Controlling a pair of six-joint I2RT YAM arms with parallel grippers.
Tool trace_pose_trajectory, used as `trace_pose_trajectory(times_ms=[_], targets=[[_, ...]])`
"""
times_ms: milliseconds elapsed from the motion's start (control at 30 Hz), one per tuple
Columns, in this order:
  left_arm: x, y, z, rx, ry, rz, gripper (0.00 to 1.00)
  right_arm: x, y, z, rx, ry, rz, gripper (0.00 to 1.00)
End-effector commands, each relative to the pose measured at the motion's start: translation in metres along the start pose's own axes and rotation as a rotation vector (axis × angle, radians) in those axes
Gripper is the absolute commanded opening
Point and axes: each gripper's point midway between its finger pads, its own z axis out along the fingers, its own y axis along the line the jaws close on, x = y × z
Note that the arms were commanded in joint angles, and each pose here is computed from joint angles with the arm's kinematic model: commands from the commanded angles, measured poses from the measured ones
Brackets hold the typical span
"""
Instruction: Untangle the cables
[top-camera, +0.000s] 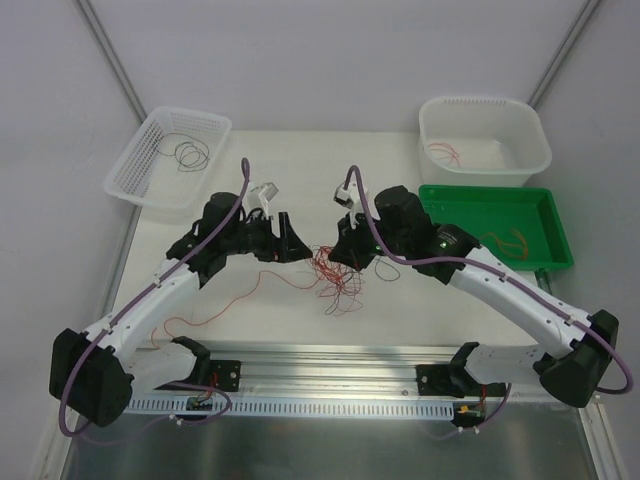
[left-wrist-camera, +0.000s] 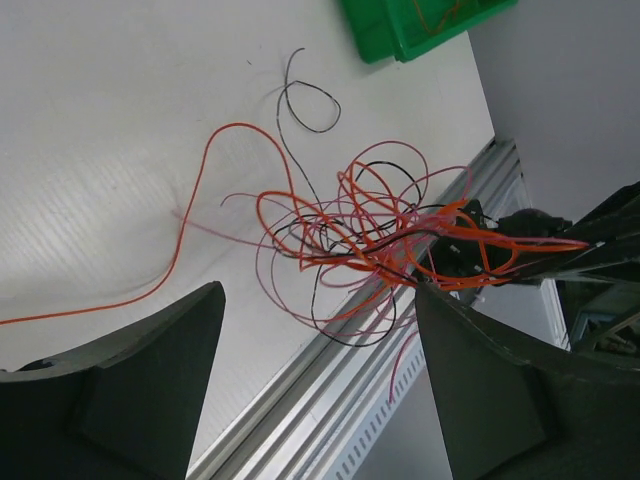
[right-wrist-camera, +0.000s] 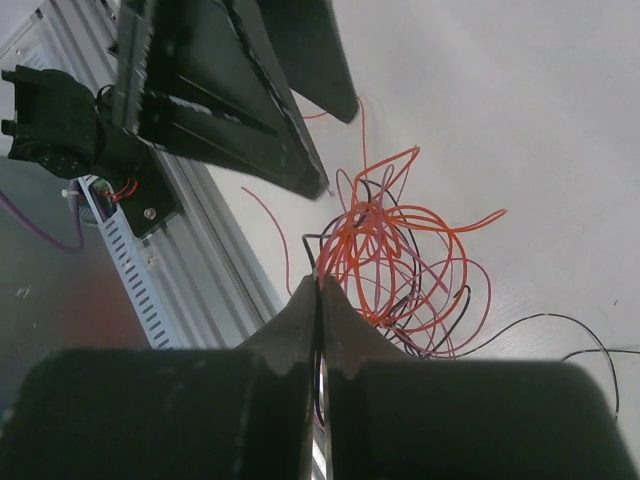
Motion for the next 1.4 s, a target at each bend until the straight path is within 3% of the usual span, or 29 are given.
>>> trace_pose_trajectory(times_ms=[0,233,333,367,500,600,733,833,933,1067,1200,1233,1333,1367], targets=[[-0.003,-0.032,0.014,0.118,0.019,0.123,0.77,-0.019,0.023,0.0,-0.089,-0.027,-0.106,0.01],[0.02,-0.042,0.031,0.159,0.11,0.17,0.68,-0.015,0.031,0.013,-0.119,0.012,-0.135,0.01],[0.024,-0.038,0.034,0.145,0.119,0.161,0.41,-0.012,0.027,0.014,-0.096,0.019,-0.138,0.01],[0.024,-0.032,0.036,0.123,0.112,0.159,0.25,-0.011,0.022,0.013,-0.073,0.02,-0.138,0.01],[0.014,-0.021,0.034,0.043,0.047,0.163,0.0,-0.004,0.017,0.008,-0.042,0.023,-0.137,0.01],[0.004,-0.008,0.031,-0.049,-0.025,0.138,0.0,0.006,0.003,0.002,0.032,0.029,-0.124,0.01],[-0.017,0.039,0.013,-0.322,-0.179,0.059,0.0,0.026,-0.029,-0.011,0.203,0.049,-0.078,0.01],[-0.022,0.064,-0.006,-0.457,-0.222,0.013,0.0,0.045,-0.061,-0.027,0.328,0.044,0.044,0.01],[-0.022,0.077,-0.019,-0.519,-0.246,-0.011,0.0,0.059,-0.099,-0.045,0.495,0.005,0.154,0.01],[-0.02,0.071,-0.018,-0.483,-0.217,-0.012,0.0,0.069,-0.102,-0.04,0.5,0.001,0.232,0.03],[-0.012,0.055,-0.009,-0.395,-0.154,-0.019,0.0,0.058,-0.078,-0.016,0.375,-0.017,0.211,0.18],[-0.011,0.054,-0.008,-0.388,-0.15,-0.019,0.0,0.053,-0.068,-0.011,0.349,-0.01,0.186,0.33],[-0.009,0.049,-0.008,-0.363,-0.142,-0.029,0.0,0.043,-0.045,0.003,0.286,-0.009,0.138,0.56],[-0.008,0.046,-0.009,-0.351,-0.14,-0.031,0.0,0.036,-0.038,0.006,0.267,-0.026,0.135,0.59]])
